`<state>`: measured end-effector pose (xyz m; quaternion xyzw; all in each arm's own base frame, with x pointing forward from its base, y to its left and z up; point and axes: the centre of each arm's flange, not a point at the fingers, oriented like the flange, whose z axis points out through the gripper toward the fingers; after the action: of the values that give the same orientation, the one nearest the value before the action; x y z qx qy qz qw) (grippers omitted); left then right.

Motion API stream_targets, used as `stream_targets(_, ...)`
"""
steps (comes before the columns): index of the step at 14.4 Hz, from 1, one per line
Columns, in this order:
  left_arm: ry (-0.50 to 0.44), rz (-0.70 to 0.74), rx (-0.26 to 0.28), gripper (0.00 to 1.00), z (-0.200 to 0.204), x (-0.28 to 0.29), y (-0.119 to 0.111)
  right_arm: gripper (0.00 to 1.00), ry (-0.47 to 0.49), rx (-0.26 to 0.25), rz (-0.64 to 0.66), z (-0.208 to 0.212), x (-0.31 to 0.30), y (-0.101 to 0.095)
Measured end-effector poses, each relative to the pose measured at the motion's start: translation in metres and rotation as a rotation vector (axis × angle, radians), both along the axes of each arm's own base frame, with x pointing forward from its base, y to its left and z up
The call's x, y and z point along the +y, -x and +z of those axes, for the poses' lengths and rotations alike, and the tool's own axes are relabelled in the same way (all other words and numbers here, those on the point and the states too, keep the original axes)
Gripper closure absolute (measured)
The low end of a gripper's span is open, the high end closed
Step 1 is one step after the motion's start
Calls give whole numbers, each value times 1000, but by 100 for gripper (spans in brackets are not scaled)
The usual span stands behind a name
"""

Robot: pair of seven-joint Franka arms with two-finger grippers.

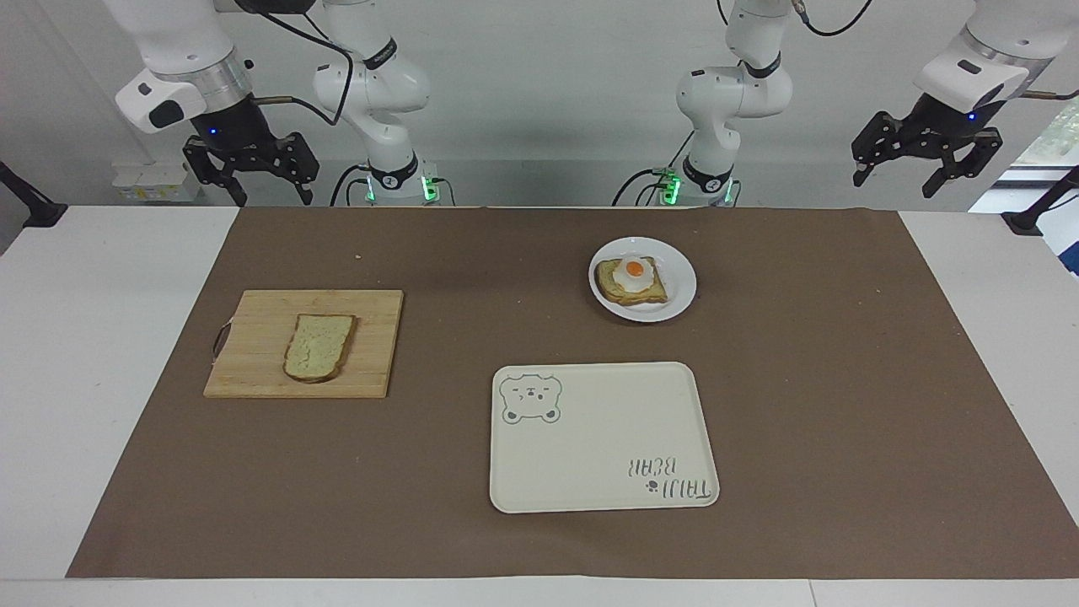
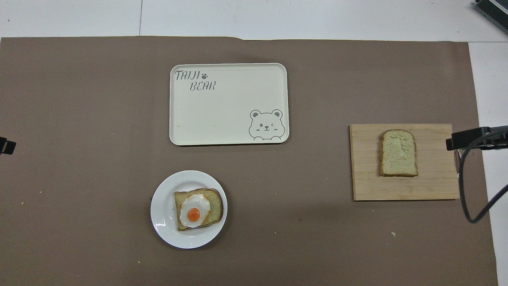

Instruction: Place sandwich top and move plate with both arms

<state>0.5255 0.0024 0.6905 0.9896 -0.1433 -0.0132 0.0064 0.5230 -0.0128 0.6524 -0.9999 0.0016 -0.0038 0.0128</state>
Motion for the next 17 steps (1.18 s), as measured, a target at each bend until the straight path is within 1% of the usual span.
stream_targets(13,0,0,0,0,0,0,0,0,1,0,-7,0,-4,0)
stream_targets(17,0,0,0,0,0,0,0,0,22,-3,-9,-1,-7,0)
